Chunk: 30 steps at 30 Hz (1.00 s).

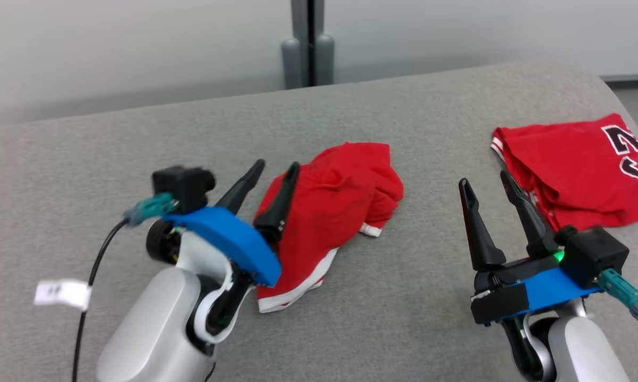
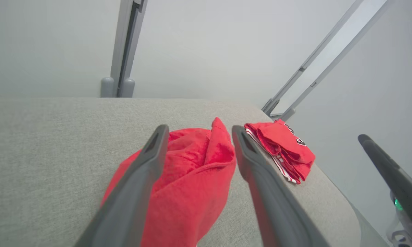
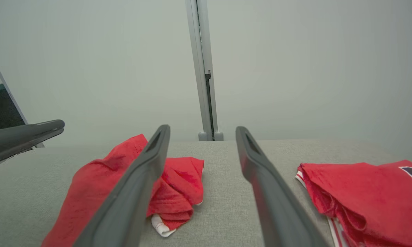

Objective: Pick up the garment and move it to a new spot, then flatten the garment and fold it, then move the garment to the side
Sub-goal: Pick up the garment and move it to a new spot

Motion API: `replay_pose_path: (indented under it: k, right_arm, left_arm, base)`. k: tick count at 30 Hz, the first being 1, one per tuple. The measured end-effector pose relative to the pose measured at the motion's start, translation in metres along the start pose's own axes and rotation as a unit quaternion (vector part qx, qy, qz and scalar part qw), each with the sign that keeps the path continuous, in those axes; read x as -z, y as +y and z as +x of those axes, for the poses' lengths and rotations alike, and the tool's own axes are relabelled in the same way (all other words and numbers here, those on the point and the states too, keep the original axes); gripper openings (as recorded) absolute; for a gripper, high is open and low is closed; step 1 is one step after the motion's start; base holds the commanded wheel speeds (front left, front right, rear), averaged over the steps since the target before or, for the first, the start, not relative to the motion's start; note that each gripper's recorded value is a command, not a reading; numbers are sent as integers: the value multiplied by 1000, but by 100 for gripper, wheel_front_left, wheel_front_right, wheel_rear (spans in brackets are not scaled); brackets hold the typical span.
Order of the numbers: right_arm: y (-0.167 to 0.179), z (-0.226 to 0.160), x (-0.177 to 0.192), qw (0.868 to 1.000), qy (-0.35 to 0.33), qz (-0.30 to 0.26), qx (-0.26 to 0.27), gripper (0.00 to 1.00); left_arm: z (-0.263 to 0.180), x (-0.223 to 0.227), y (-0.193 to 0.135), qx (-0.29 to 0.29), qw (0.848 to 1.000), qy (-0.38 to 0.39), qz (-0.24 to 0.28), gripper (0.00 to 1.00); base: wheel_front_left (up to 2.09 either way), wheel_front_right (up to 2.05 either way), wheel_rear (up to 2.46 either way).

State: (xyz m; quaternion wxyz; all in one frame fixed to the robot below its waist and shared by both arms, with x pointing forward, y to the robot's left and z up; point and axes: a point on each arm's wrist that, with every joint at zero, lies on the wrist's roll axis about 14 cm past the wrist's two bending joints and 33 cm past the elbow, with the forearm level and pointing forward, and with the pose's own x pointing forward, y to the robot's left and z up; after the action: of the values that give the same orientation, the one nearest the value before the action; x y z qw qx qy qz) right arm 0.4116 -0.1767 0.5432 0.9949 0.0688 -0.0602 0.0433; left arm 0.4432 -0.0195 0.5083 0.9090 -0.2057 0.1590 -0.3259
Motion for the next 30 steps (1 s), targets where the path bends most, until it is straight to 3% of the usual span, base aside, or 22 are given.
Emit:
replay_pose_path:
  k: [6,11,20,30]
  right_arm:
    - [19,-2,2,1000,8,10,-24,100]
    - [27,-4,8,999,20,15,-34,100]
    - [22,-16,26,998,53,23,-24,100]
    - [1,-35,49,996,84,15,10,100]
  left_arm:
    - [-57,-23,46,-88,990,-114,-12,100]
    - [-102,-31,77,-155,971,-178,29,100]
    - [-152,-17,116,-254,947,-177,83,100]
    - [-171,-4,119,-281,940,-166,98,100]
  base:
    - [0,0,0]
    - [0,0,0]
    - [0,0,0]
    - [0,0,0]
